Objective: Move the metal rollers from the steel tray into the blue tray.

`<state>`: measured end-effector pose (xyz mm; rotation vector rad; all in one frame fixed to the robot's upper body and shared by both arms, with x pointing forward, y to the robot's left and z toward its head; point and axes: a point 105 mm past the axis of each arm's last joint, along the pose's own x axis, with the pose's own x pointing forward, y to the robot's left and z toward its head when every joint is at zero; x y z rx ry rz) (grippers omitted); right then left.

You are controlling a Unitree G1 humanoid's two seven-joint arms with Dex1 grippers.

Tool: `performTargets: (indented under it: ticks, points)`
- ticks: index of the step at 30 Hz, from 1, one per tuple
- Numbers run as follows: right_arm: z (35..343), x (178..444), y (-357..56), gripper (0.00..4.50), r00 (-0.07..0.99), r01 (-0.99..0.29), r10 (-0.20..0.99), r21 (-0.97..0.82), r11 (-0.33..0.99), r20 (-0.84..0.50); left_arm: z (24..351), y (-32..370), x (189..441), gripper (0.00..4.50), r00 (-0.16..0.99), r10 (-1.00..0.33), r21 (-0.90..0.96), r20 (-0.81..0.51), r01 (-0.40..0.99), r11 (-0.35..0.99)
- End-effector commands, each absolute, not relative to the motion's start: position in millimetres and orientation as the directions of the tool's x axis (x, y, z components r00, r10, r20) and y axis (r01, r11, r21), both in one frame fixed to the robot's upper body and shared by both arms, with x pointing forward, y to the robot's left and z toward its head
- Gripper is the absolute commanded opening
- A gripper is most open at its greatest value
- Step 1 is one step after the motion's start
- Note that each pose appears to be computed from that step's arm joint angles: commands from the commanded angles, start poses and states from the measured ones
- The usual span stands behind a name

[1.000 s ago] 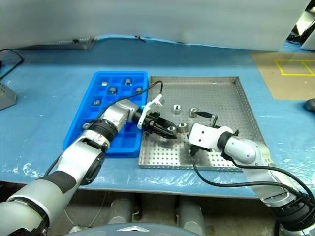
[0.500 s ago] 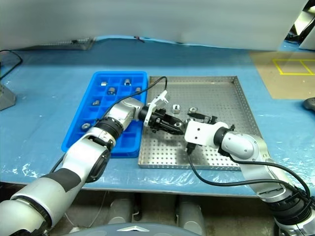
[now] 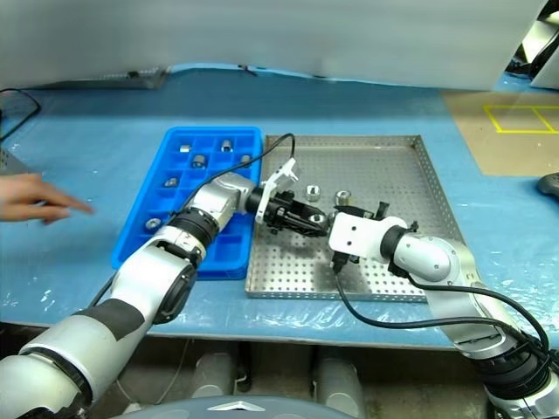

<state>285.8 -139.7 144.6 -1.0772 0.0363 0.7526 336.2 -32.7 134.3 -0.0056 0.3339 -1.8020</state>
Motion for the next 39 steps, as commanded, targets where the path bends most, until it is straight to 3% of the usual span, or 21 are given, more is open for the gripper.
performTargets:
  ticks: [1,5,13,27,34,39]
  points:
    - [164.3,285.5,-139.6,1.22,0.783,-0.523,0.549,-0.786,0.329,-0.291,159.0,-48.9,336.9,1.85,-0.256,-0.957,-0.121,-0.136,0.963,-0.24]
    - [162.3,286.7,-154.3,1.22,0.809,-0.517,0.506,-0.773,0.368,-0.299,168.0,-58.5,335.9,1.85,-0.229,-0.97,-0.099,-0.084,0.97,-0.221]
    - [153.3,289.0,-153.1,1.22,0.803,-0.537,0.503,-0.755,0.376,-0.32,181.7,-41.3,342.5,1.85,-0.122,-0.992,-0.077,-0.015,0.99,-0.12]
    - [145.1,305.2,-165.3,1.22,0.788,-0.561,0.517,-0.736,0.378,-0.335,199.7,12.2,345.8,1.85,0.107,-0.994,-0.003,-0.004,0.994,0.107]
    - [137.2,308.2,-162.6,1.22,0.755,-0.594,0.547,-0.729,0.341,-0.361,199.0,28.0,342.1,1.85,0.172,-0.985,-0.008,-0.006,0.985,0.172]
    - [143.4,307.7,-160.1,1.22,0.748,-0.61,0.577,-0.681,0.405,-0.327,200.7,33.9,339.7,1.85,0.204,-0.979,0.006,-0.005,0.979,0.204]
